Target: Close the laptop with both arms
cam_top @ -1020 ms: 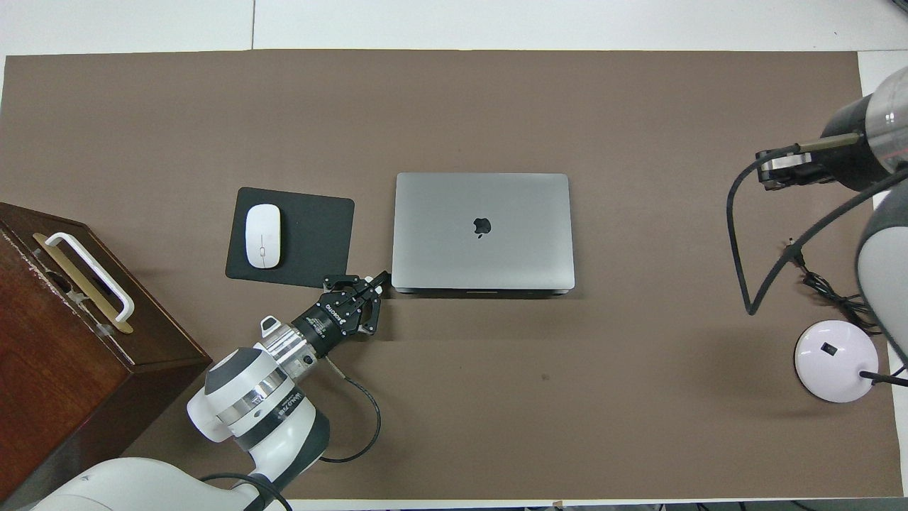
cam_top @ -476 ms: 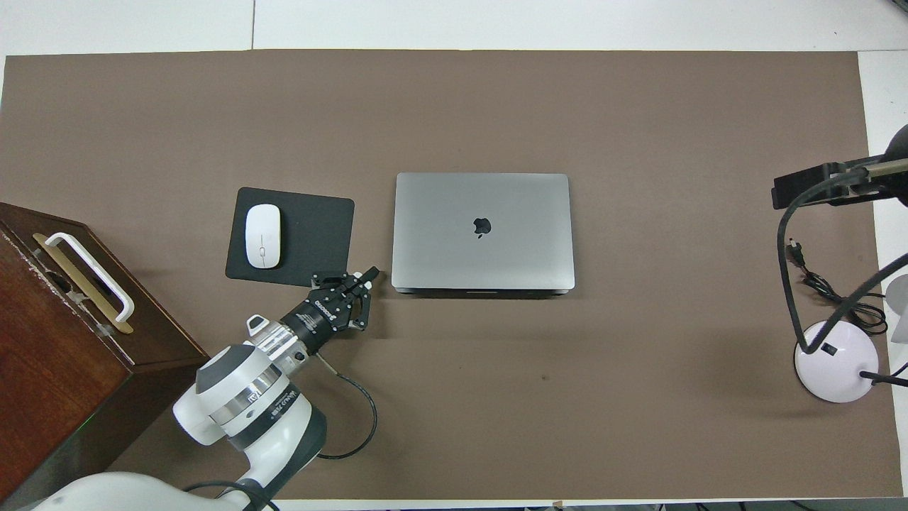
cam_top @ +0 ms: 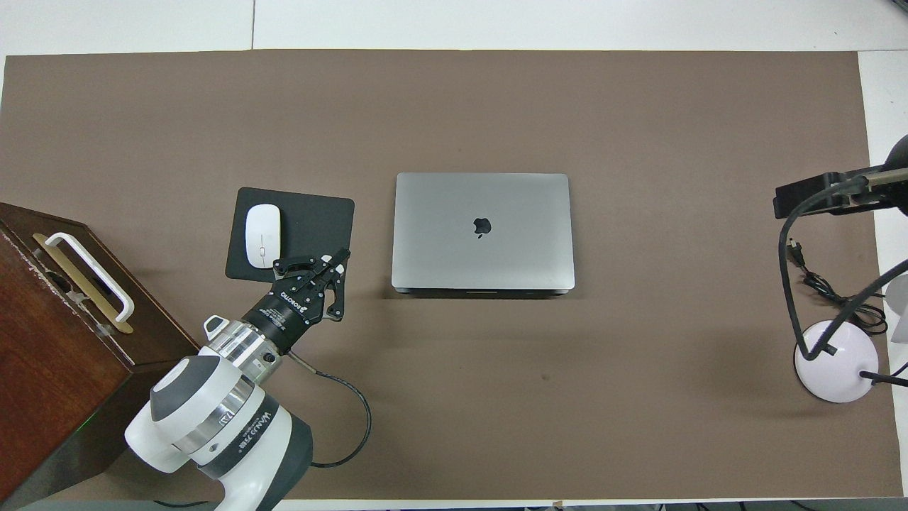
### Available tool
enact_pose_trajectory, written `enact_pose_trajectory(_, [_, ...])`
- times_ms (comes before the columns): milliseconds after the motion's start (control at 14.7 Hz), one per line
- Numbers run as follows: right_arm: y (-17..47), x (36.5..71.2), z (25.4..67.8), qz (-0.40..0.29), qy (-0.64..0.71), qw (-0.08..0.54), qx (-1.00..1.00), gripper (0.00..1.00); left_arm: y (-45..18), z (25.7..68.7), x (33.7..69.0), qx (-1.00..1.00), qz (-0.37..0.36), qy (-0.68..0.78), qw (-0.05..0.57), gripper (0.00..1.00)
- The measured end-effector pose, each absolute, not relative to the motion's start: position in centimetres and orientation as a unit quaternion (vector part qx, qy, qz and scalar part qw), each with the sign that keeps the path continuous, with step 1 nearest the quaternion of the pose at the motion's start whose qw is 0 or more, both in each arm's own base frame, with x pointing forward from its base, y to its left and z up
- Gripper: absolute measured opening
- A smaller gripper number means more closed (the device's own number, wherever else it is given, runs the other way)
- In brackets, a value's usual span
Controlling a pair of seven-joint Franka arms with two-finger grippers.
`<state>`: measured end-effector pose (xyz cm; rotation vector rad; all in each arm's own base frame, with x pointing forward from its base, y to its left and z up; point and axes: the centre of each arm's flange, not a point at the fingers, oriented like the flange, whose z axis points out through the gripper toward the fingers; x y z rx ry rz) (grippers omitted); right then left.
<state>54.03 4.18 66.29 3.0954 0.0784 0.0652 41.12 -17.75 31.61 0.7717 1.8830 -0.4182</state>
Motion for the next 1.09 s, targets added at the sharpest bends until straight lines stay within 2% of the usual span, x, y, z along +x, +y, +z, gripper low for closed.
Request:
enact_pose_trajectory(408, [2.4, 54.6, 64.2, 0.023, 0.019, 0.02, 0.999, 1.0, -18.9, 34.2, 42.5, 0.33, -0.149, 0.784, 0.505, 0.01])
enact_pose_trajectory(748, [2.4, 54.2, 64.5, 0.026, 0.019, 0.019, 0.999, 1.0, -18.7, 36.1, 44.2, 0.341, -0.112, 0.789, 0.498, 0.01])
enact_pose_trajectory(1088, [2.1, 54.2, 64.4, 0.026, 0.015, 0.019, 0.999, 1.0, -16.3, 39.5, 46.1, 0.381, -0.018, 0.793, 0.475, 0.01])
